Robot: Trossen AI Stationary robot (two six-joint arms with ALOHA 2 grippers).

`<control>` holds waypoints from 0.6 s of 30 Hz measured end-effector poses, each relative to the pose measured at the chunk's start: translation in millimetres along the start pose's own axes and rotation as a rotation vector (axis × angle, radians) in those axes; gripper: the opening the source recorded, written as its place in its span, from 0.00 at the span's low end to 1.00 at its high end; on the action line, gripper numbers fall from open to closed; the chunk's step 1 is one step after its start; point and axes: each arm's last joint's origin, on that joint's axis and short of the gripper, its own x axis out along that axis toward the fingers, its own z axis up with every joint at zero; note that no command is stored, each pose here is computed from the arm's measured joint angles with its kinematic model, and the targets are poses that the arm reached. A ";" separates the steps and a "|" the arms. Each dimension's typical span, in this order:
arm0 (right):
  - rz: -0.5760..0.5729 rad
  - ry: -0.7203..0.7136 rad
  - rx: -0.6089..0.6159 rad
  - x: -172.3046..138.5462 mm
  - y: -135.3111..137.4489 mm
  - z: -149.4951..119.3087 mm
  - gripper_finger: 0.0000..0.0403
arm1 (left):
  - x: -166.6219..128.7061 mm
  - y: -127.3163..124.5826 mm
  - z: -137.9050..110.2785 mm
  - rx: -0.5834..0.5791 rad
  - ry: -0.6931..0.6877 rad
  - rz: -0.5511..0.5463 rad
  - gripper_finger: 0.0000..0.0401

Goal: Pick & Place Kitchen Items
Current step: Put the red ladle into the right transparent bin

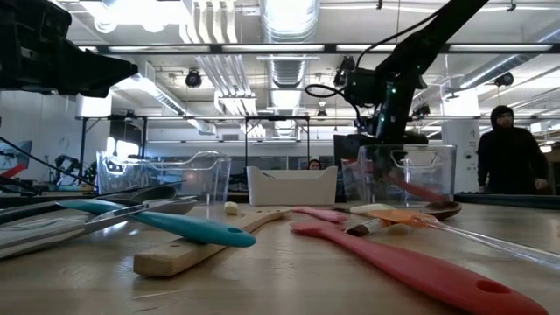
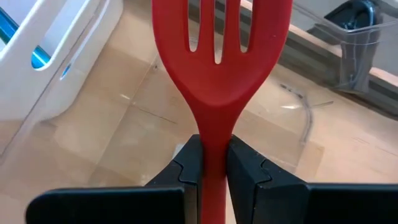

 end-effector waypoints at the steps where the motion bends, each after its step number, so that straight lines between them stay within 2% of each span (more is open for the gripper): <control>1: 0.004 -0.005 0.004 1.2 -0.5 -0.5 0.08 | 0.0 0.0 0.0 0.000 0.000 0.000 0.25; 11: 0.017 0.007 -0.015 4.6 -4.4 -2.0 0.09 | 0.0 0.0 0.0 0.003 0.000 0.000 0.25; 18: 0.031 -0.005 -0.003 2.5 -3.0 2.1 0.31 | 0.0 0.0 0.0 0.003 0.000 0.000 0.25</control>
